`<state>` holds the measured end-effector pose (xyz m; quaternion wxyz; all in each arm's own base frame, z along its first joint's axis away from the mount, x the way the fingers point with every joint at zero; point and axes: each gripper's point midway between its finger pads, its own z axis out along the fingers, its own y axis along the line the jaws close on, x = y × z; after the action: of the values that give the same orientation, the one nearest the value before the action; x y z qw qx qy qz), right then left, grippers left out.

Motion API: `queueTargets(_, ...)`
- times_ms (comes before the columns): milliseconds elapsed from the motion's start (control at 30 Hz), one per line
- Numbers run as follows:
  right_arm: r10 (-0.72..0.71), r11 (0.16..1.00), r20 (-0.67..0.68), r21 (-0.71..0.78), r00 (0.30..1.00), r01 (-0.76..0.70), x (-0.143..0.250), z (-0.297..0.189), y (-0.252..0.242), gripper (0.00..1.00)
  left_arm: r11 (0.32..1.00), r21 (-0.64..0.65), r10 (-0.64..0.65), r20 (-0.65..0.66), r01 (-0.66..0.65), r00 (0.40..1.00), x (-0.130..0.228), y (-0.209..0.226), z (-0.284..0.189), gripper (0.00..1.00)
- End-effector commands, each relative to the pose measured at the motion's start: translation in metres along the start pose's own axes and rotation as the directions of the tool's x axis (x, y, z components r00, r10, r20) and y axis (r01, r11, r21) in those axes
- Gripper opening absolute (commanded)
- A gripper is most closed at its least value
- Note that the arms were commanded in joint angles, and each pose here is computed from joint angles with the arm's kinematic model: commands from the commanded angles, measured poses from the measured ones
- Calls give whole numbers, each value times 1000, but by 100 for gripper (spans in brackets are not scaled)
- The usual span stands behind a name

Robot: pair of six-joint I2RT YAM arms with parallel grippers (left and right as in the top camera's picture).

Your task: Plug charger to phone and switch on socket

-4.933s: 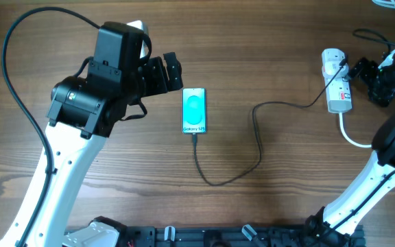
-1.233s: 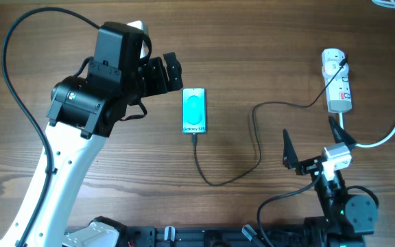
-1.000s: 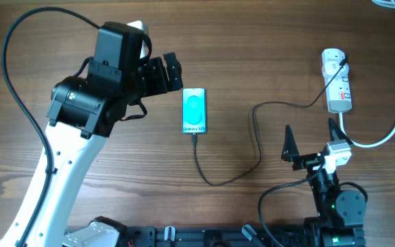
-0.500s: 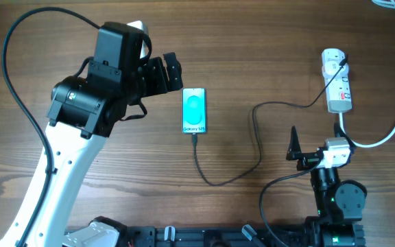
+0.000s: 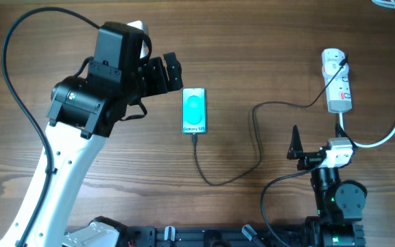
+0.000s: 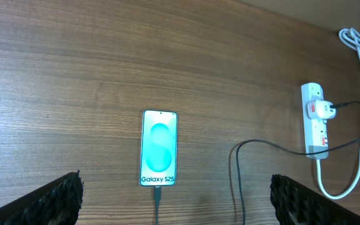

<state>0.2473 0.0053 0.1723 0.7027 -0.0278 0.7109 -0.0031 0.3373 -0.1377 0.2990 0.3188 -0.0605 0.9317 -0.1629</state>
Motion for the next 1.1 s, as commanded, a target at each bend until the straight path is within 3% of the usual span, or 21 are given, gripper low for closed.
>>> queueTargets(0,-25,1000,13,6,1000,25,-3,-1,-1,100,1000,-9,-5,10,5,1000,-1,2,-1,100)
queueTargets(700,-25,1000,14,3,1000,25,-3,-1,-1,100,1000,-9,-5,10,5,1000,-1,2,-1,100)
queueTargets(867,-25,1000,14,3,1000,25,-3,-1,-1,100,998,-58,-7,-11,6,1000,5,13,-1,100)
queueTargets(1067,-25,1000,14,3,1000,25,-3,-1,-1,100,984,-177,-53,-97,36,994,54,64,5,100)
